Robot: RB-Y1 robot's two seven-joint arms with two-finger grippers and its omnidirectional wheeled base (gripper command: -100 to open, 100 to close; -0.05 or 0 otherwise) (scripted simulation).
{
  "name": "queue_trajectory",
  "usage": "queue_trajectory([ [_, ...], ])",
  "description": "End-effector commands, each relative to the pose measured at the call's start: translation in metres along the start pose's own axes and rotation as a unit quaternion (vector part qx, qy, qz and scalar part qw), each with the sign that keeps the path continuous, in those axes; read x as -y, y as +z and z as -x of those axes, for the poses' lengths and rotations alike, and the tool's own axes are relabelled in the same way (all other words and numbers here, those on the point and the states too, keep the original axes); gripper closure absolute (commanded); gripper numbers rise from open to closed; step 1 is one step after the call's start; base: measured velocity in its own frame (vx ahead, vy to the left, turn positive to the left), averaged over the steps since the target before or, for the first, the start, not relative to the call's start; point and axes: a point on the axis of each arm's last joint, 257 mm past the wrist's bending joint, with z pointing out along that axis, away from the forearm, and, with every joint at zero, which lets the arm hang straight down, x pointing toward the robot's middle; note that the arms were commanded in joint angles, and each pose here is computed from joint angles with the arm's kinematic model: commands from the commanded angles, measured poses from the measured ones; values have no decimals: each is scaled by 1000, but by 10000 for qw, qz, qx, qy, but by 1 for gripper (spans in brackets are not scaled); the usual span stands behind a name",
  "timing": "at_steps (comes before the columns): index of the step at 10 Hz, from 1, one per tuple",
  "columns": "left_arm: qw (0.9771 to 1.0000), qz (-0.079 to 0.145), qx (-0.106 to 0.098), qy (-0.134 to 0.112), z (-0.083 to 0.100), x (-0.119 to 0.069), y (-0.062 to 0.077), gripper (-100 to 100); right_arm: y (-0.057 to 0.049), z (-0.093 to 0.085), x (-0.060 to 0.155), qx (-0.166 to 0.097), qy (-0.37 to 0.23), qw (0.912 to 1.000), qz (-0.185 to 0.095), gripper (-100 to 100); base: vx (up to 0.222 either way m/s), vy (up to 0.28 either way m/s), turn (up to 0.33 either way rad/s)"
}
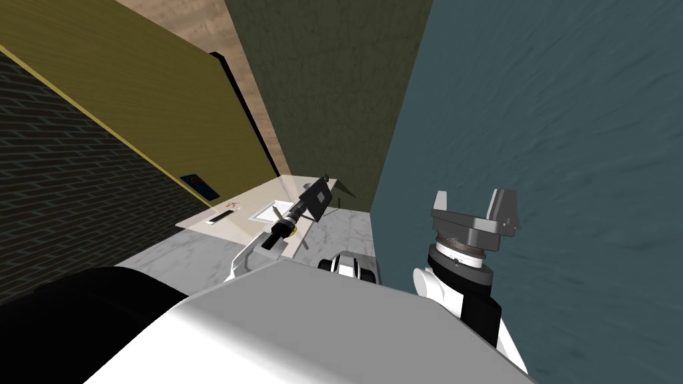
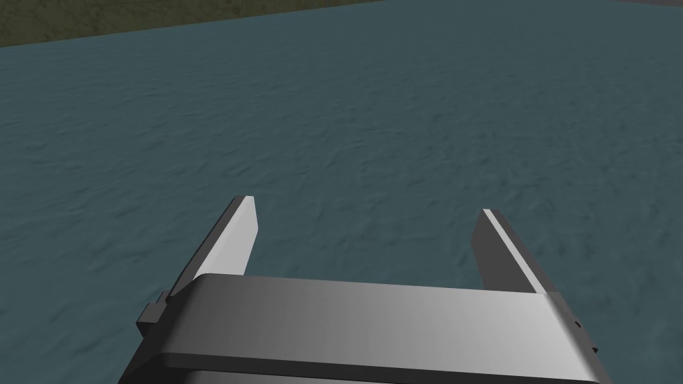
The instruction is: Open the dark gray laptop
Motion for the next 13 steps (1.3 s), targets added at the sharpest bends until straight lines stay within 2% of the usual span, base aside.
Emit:
queue_trajectory([
  [1,10000,42,-32,-30,-2,5,-20,100,0,0,0,0,0,10000,0,0,17,9,-1],
  [3,9998,-211,55,-36,7,31,-22,100,0,0,0,0,0,10000,1,0,-9,10,1],
  [4,10000,-92,15,-35,1,21,-23,100,0,0,0,0,1,10000,1,0,-6,4,-2],
  [5,9989,-165,55,-428,2,30,-21,100,0,0,0,0,1,10000,1,0,5,70,6],
  [7,9963,-220,86,-824,2,37,-19,100,0,0,0,-1,0,10000,0,0,17,123,-1],
  [10,9894,-309,123,-1415,3,48,-16,100,0,0,0,-1,0,10000,0,0,22,119,1],
  [13,9789,-404,148,-2000,4,58,-13,100,0,0,0,-1,0,10000,0,0,12,88,2],
])
